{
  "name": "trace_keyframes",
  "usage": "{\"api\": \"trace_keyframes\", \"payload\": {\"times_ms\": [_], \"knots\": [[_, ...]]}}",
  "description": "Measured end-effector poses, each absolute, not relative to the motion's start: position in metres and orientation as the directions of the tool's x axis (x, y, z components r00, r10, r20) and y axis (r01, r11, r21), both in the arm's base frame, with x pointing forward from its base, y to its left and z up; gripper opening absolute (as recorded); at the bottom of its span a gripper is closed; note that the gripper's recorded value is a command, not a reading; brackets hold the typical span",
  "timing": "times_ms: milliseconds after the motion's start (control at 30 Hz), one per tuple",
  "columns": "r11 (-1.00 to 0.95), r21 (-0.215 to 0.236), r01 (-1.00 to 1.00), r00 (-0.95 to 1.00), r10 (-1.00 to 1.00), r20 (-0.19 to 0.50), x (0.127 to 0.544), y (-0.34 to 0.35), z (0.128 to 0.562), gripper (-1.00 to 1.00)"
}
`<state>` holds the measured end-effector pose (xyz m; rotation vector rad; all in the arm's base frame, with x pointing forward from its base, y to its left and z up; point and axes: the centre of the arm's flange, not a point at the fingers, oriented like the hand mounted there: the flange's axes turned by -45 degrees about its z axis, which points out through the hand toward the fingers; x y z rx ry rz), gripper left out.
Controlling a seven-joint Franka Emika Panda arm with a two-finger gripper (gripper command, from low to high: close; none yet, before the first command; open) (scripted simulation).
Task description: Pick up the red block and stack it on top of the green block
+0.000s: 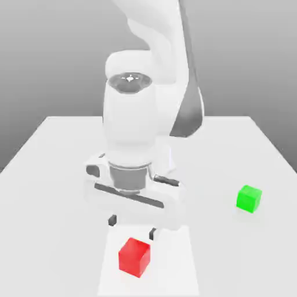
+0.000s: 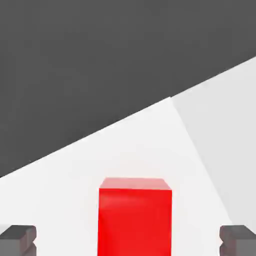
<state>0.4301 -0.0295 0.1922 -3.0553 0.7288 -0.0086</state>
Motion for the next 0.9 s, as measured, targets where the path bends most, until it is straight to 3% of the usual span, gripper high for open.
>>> {"api": "trace_keyframes", "payload": {"times_ms": [100,133,367,567,700,900], "knots": [[-0.892,-0.001,-0.453,0.892,-0.453,0.000,0.429,-0.029,0.157,0.00],[-0.891,-0.001,-0.453,0.891,-0.453,0.000,0.428,-0.029,0.149,-1.00],[-0.891,-0.001,-0.453,0.891,-0.453,0.001,0.428,-0.029,0.148,-1.00],[-0.890,-0.003,-0.455,0.890,-0.455,0.001,0.427,-0.022,0.206,-1.00],[-0.899,-0.028,-0.437,0.900,-0.436,-0.008,0.407,0.080,0.226,-1.00],[-0.870,-0.037,-0.492,0.871,-0.491,-0.025,0.342,0.188,0.244,-1.00]]}}
